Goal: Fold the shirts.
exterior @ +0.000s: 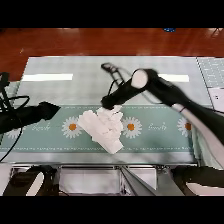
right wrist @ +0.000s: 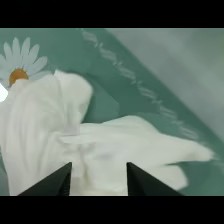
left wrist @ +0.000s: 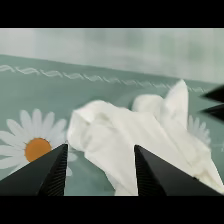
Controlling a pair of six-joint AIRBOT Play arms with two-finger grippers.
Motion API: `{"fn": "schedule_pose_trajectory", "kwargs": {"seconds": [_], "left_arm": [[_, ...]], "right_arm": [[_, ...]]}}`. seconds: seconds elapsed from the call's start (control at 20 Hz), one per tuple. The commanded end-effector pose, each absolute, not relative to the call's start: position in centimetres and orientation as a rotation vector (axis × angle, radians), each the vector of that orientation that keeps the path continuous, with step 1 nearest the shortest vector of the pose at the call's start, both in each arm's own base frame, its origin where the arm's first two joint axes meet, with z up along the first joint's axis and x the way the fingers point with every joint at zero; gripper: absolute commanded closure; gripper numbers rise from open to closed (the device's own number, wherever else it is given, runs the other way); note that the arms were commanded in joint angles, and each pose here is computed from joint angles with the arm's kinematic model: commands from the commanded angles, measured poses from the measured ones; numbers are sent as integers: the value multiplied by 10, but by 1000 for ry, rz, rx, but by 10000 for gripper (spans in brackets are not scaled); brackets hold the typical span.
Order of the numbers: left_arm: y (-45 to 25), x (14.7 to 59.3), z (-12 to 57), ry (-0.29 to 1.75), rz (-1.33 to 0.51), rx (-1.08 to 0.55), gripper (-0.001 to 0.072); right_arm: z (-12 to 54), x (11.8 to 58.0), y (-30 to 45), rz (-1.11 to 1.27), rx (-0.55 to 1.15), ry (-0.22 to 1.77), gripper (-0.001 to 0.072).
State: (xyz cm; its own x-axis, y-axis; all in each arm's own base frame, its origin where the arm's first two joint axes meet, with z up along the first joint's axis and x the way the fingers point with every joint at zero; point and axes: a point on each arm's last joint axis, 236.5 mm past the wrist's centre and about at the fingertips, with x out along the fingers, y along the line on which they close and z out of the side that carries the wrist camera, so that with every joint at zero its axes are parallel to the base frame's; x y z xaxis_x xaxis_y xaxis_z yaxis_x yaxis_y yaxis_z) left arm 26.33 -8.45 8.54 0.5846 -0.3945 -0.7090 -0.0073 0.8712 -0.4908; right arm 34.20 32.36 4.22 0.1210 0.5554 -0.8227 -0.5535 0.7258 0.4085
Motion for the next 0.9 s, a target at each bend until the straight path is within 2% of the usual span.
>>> {"fn": "schedule_pose_trajectory", "kwargs": {"seconds": [0.0, 0.1, 0.2, 0.3, 0.4, 0.45, 0.6, 0.85], "left_arm": [[-45, 270, 70, 958, -98, -543, 197], [-39, 258, 38, 1068, -56, -596, 197], [-56, 243, 2, 1199, -85, -685, 198], [-91, 239, -18, 1266, -226, -797, 197], [-120, 247, -19, 1258, -385, -851, 198], [-129, 254, -20, 1246, -424, -856, 197], [-135, 271, -42, 1235, -382, -829, 197], [-174, 274, -57, 1323, -487, -796, 197]], "right_arm": [[112, 392, 190, 553, 16, 1082, 304], [117, 399, 105, 346, 142, 1042, 305], [79, 382, 62, 232, 298, 1072, 305], [33, 354, 61, 225, 453, 1131, 305], [-3, 324, 76, 260, 538, 1190, 305], [-18, 311, 83, 274, 560, 1226, 305], [-40, 292, 101, 300, 588, 1275, 305], [-47, 278, 135, 379, 528, 1316, 305]]}}
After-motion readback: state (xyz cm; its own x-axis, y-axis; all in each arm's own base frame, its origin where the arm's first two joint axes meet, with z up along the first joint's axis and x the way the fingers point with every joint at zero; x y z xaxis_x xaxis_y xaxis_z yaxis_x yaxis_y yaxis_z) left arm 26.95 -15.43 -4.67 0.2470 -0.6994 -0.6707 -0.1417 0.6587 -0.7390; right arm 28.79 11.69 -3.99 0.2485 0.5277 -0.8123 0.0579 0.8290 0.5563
